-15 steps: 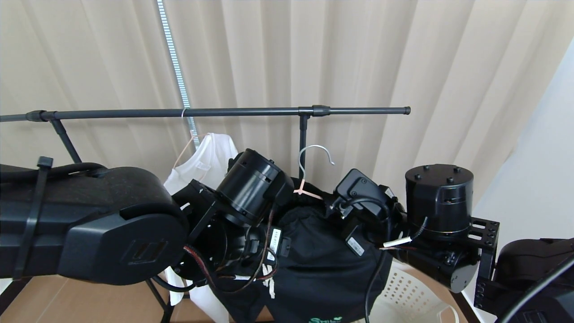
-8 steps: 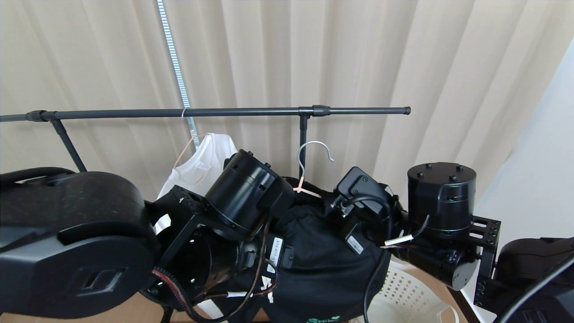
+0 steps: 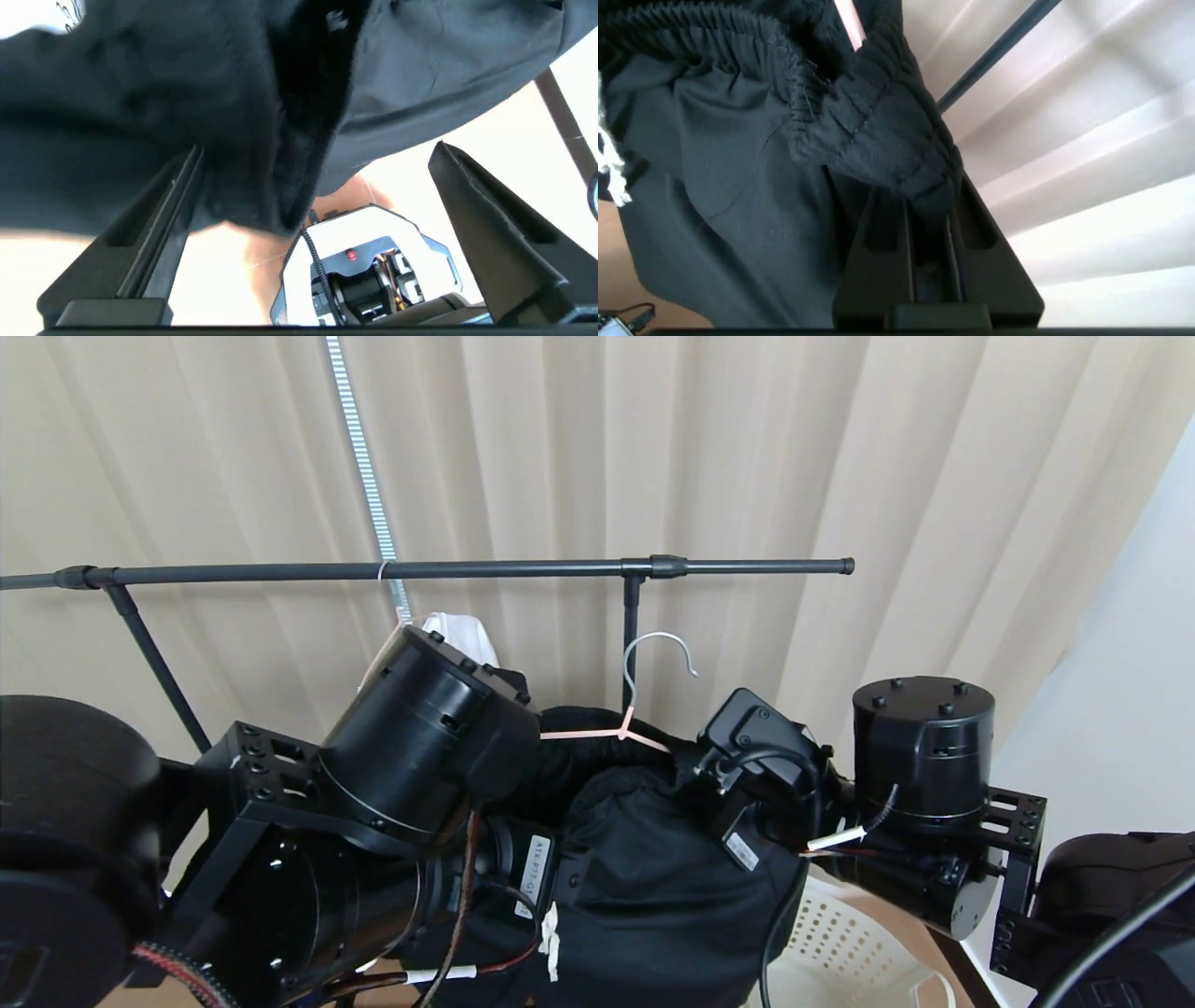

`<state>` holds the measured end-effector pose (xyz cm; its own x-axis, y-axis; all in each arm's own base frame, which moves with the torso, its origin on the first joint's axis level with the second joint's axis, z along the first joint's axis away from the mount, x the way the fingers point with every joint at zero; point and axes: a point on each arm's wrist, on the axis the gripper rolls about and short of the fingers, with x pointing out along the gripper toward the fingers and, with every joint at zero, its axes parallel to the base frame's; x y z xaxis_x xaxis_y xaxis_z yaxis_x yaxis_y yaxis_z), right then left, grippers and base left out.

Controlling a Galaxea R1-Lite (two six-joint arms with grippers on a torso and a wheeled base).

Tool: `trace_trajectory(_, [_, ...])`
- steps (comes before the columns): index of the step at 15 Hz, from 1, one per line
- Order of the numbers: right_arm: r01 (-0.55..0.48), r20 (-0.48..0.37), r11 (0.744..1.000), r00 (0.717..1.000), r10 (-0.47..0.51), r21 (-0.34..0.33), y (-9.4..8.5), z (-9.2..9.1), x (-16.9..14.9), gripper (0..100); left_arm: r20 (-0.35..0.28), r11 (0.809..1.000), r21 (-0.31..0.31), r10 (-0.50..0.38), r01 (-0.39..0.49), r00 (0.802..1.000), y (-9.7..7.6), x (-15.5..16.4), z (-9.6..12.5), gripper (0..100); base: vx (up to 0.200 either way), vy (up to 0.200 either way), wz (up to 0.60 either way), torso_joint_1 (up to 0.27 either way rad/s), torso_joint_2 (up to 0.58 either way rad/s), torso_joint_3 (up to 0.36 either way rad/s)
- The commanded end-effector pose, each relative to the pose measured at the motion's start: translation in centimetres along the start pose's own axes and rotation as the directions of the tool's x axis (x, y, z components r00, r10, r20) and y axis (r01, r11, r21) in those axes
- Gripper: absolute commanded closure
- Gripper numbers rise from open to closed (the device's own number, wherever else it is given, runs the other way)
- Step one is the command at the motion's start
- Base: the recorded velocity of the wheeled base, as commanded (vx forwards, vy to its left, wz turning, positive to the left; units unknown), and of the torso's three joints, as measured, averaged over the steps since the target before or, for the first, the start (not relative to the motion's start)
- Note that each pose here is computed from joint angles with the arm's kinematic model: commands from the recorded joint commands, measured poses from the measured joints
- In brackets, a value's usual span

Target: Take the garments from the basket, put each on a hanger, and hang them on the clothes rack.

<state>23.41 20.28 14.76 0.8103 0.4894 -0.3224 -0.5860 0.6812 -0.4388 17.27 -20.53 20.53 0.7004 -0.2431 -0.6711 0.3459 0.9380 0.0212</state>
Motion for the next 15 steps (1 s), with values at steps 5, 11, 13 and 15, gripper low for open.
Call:
trace_trajectory(5, [0.01,0.029,1.0,1.0,-0.01,0.002,-0.1,-0.4,0.1,100,0.058,0.999,0.028,-0.022,0.02,0.998,1.1,-2.4,0.1,0,0.0,0.0,0.0,0.0,0.0,0.0])
trace_trajectory(11, [-0.05,0.031,0.998,0.998,0.051,-0.043,-0.3,-1.3,-0.4,100,0.181,0.985,0.161,-0.091,0.062,0.979,4.9,-7.1,0.9,0,0.0,0.0,0.0,0.0,0.0,0.0])
trace_trajectory(13, [-0.062,0.035,0.996,0.997,0.065,-0.057,-0.5,-1.5,-0.6,100,0.16,0.97,0.228,-0.123,0.085,0.979,6.2,-6.7,0.9,0,0.0,0.0,0.0,0.0,0.0,0.0])
trace_trajectory(15, [-0.09,0.052,0.993,0.994,0.094,-0.081,-0.8,-1.8,-0.9,100,0.128,0.931,0.325,-0.217,0.165,0.968,7.8,-6.5,0.6,0,0.0,0.0,0.0,0.0,0.0,0.0])
